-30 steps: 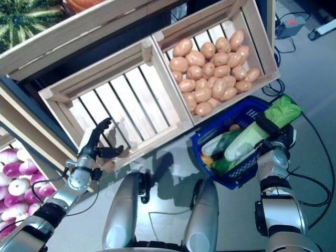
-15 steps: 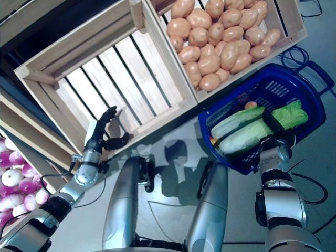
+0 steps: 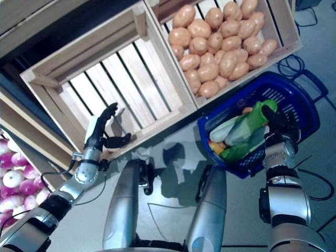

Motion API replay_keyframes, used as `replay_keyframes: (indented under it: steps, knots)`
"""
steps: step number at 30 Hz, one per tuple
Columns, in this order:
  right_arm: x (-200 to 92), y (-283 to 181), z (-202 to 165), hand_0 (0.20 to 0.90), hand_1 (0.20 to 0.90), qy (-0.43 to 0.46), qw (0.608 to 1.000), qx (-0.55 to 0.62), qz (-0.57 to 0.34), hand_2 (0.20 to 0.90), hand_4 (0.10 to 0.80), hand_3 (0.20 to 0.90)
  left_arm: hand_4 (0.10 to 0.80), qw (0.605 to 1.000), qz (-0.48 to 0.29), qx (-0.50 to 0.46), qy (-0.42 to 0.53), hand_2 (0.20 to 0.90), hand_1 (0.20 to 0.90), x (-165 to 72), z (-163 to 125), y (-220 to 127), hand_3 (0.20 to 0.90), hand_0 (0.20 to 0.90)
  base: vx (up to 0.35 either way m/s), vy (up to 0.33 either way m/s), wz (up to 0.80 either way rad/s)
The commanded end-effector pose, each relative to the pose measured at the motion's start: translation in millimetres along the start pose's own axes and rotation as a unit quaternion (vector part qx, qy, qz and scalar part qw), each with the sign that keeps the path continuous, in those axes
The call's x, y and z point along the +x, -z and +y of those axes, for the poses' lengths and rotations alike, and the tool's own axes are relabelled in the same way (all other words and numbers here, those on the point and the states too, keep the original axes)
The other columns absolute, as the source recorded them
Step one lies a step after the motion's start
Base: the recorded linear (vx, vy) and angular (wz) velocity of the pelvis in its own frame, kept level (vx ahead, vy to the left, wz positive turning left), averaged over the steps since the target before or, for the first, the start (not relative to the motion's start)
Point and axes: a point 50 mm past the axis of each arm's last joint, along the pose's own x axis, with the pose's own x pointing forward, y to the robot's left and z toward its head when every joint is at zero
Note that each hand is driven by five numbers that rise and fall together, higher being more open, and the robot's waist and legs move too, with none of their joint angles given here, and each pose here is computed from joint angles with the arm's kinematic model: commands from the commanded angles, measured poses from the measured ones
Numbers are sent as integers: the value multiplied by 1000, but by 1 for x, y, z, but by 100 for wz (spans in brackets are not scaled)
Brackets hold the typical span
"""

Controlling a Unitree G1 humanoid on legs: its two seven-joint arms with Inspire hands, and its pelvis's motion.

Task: Put vegetables into the basket

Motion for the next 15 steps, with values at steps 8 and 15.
replay_keyframes:
  steps: [8, 15]
  knots:
    - [-3, 1, -35, 900, 900, 21, 1000, -11, 4, 900, 800, 900, 800, 998, -59, 8, -26, 900, 900, 3, 21, -12, 900, 900, 109, -23, -9]
    - [-14, 36, -55, 900, 900, 23, 998, -40, 53, 900, 800, 900, 800, 1000, 1, 21, -16, 900, 900, -12, 15, 10, 900, 900, 190, -30, -12]
